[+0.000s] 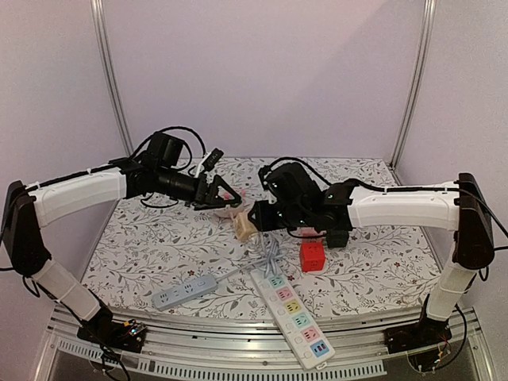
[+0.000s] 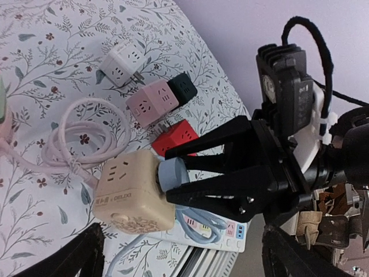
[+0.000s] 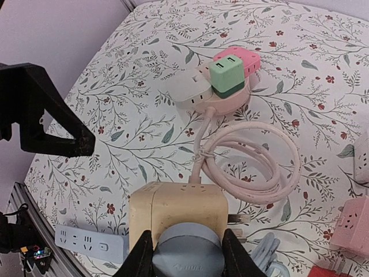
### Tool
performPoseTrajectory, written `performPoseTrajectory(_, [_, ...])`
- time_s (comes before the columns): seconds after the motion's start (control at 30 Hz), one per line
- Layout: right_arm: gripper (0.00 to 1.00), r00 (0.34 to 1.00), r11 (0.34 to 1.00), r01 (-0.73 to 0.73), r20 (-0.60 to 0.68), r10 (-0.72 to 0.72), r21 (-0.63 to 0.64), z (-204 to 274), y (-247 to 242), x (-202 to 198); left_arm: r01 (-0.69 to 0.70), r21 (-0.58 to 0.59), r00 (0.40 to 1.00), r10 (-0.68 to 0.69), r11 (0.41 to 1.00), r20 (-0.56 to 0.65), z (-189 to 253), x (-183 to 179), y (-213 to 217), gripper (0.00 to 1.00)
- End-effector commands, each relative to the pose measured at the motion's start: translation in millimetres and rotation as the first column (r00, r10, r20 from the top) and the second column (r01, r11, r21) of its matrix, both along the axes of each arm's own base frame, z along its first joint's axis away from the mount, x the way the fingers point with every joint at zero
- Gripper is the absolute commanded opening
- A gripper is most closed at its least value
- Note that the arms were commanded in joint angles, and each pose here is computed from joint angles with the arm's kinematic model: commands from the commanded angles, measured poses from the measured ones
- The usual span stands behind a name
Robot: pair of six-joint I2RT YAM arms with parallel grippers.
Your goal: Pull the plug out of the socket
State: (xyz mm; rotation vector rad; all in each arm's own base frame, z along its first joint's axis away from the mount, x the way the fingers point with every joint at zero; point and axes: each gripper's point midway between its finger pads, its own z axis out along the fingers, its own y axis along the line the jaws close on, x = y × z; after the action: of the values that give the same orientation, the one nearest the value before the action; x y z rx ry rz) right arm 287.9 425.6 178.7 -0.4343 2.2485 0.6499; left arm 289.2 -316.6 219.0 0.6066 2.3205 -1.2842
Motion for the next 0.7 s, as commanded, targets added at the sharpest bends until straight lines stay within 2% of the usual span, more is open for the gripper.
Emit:
performPoseTrajectory(0.0, [0.00,0.992,0.974,0.040,0.110,-0.066,0.224,80,-1,21,0.029,-0.028,0.998,-0.031,0.999,-0.058,-11,-4,-5,0.94])
performPoseTrajectory(0.27, [0.00,0.990,0.958,0.023,0.124,-0.060,0.285,96,1,20,0.042,-0.014,0.981,-0.044,0.999,-0.188,-41,-6,-15,0.95])
performPoseTrajectory(0.67, [0.00,0.990,0.930,-0.036,0.139,-0.016,0.367,114,8,12,0.071,0.013,0.962,-0.065,0.997,-0.265,-64,-14,-25,0.94])
